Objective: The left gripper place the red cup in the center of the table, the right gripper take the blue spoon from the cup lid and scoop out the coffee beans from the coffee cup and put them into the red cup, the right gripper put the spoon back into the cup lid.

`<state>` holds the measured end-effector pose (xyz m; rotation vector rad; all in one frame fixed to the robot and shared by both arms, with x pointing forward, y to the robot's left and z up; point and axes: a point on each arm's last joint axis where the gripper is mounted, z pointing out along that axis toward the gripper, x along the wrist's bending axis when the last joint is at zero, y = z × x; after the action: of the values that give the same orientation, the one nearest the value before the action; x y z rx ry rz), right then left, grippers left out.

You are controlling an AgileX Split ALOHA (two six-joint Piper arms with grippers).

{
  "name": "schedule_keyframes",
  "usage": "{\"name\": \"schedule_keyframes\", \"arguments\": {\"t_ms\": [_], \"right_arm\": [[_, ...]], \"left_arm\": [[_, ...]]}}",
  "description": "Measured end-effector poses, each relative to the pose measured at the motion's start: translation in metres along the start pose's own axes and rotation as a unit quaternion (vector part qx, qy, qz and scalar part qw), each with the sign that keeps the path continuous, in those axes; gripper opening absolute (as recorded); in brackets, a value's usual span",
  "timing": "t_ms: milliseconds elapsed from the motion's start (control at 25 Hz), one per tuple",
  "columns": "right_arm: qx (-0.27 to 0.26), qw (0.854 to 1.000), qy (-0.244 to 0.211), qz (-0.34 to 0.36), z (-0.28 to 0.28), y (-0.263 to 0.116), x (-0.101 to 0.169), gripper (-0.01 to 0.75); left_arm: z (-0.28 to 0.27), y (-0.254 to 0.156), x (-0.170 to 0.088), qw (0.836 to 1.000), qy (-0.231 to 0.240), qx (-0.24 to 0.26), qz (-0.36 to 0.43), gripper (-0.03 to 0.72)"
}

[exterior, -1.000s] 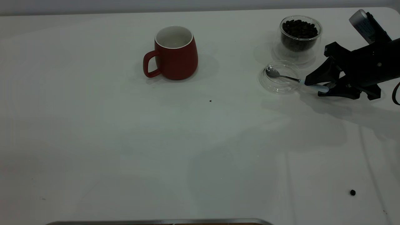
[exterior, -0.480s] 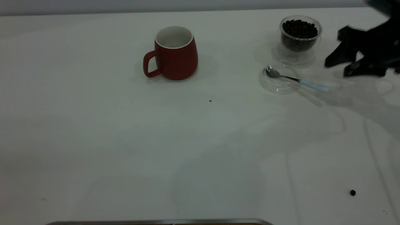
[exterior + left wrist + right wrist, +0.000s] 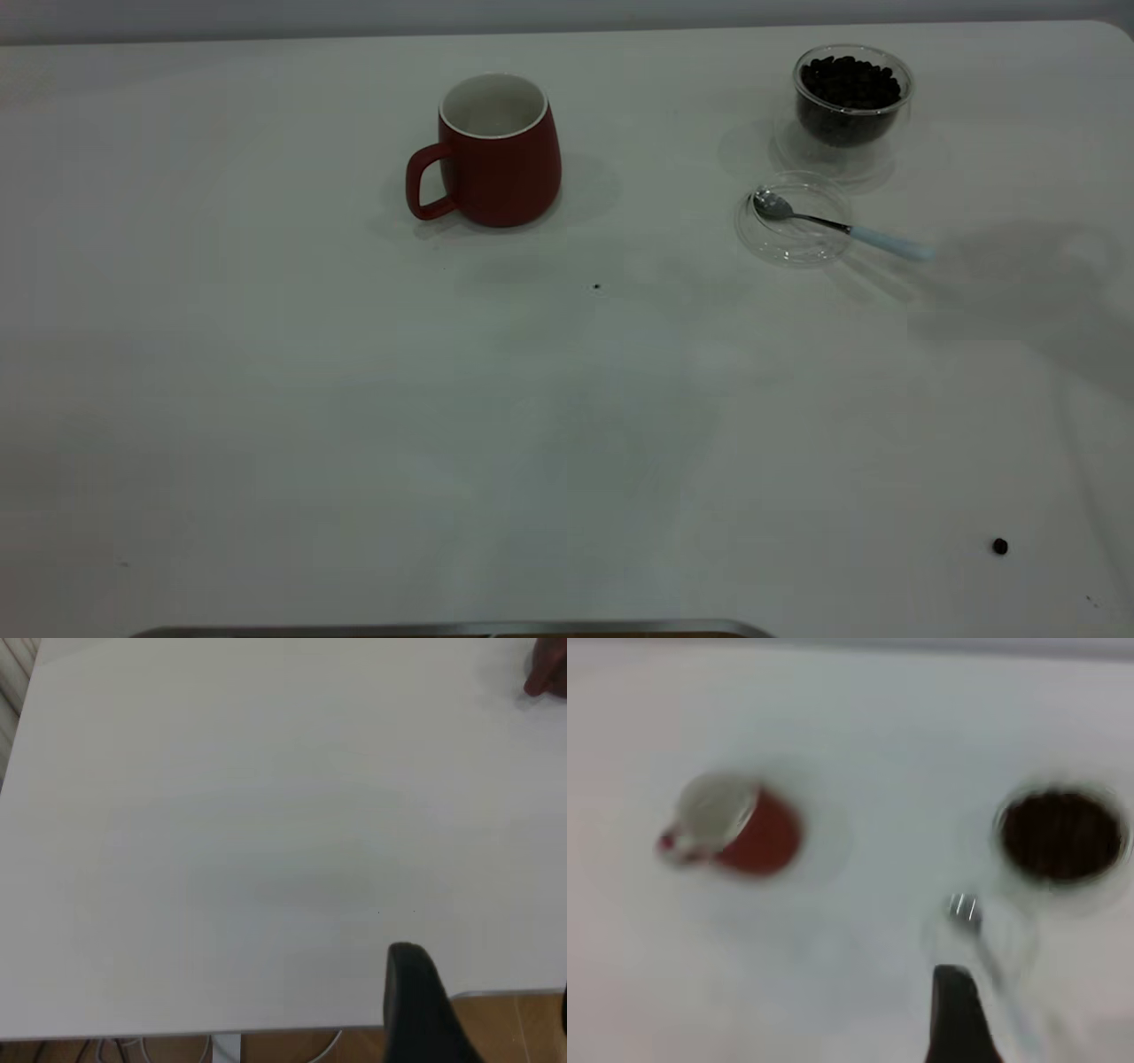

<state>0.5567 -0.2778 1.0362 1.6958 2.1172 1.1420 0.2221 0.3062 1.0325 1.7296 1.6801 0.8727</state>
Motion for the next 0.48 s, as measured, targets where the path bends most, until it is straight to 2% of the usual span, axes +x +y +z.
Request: {"name": "schedule_keyframes", "arguments": {"t_ms": [120,240,360,480], "right_arm": [[0.072,0.997,-0.009,0.004,-0.054,-0.014,0.028,0.519],[0.131,0.988,-0.077,0.020,-0.100,-0.041,0.042,0.511],[0.148,0.976,-0.152,0.045,-0.126,-0.079,0.045,0.507],[0.163,0.964,-0.194,0.086,-0.131,-0.124,0.045,0.506]], "left_arm": [[0.000,0.000,0.000,1.000,0.000,0.000,0.000,0.444],[0.000,0.000,0.000,1.000,0.000,0.000,0.001,0.444],[0.000,0.000,0.000,1.000,0.000,0.000,0.001,0.444],[0.000,0.000,0.000,1.000,0.000,0.000,0.001,0.444]]}}
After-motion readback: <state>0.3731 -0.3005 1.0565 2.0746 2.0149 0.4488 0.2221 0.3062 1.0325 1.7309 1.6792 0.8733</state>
